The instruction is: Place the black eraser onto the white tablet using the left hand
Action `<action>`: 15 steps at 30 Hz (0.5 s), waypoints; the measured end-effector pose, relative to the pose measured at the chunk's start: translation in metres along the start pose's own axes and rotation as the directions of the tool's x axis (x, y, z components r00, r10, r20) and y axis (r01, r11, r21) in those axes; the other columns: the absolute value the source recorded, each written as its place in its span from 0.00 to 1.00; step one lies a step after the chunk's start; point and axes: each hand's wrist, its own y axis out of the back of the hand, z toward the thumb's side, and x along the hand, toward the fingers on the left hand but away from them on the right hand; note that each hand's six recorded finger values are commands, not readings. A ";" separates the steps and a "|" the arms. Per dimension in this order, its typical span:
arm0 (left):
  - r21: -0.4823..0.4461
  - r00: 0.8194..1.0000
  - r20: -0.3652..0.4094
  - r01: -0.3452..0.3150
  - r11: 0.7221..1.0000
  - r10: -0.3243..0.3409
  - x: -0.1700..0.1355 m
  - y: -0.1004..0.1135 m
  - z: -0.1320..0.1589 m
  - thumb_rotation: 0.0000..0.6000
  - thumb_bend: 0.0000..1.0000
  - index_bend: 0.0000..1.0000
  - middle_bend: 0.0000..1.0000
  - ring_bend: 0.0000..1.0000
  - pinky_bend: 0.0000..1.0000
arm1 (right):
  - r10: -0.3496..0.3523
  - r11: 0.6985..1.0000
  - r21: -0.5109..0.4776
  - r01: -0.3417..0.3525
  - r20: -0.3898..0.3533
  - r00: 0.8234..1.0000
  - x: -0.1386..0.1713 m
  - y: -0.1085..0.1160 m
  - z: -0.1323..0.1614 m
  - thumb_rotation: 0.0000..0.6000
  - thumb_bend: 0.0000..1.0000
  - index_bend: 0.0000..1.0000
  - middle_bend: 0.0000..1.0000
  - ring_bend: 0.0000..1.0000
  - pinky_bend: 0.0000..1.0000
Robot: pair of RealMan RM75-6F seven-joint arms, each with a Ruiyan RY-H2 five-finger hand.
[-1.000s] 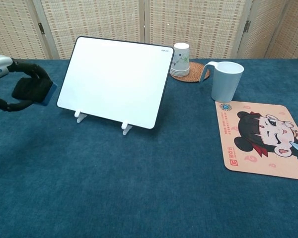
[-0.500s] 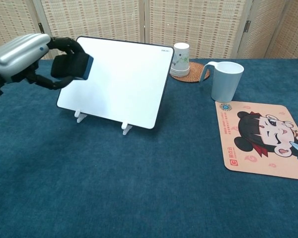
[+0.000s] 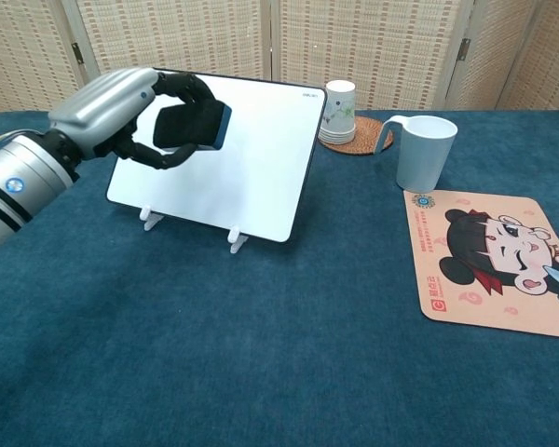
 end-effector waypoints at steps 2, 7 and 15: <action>0.003 1.000 -0.001 -0.002 1.000 0.002 0.006 -0.004 0.000 1.00 0.44 0.38 0.41 0.27 0.24 | 0.002 1.000 -0.003 -0.002 0.004 1.000 -0.001 0.000 -0.001 1.00 0.20 0.00 0.00 0.00 0.00; 0.008 1.000 -0.009 0.010 1.000 -0.010 0.017 -0.012 -0.004 1.00 0.44 0.38 0.41 0.27 0.24 | 0.004 1.000 -0.009 -0.004 0.009 1.000 -0.002 0.001 -0.003 1.00 0.20 0.00 0.00 0.00 0.00; -0.016 0.999 -0.025 0.038 0.999 -0.039 0.028 -0.025 -0.010 1.00 0.44 0.38 0.41 0.27 0.24 | 0.005 1.000 -0.011 -0.005 0.030 1.000 -0.003 0.001 -0.008 1.00 0.20 0.00 0.00 0.00 0.00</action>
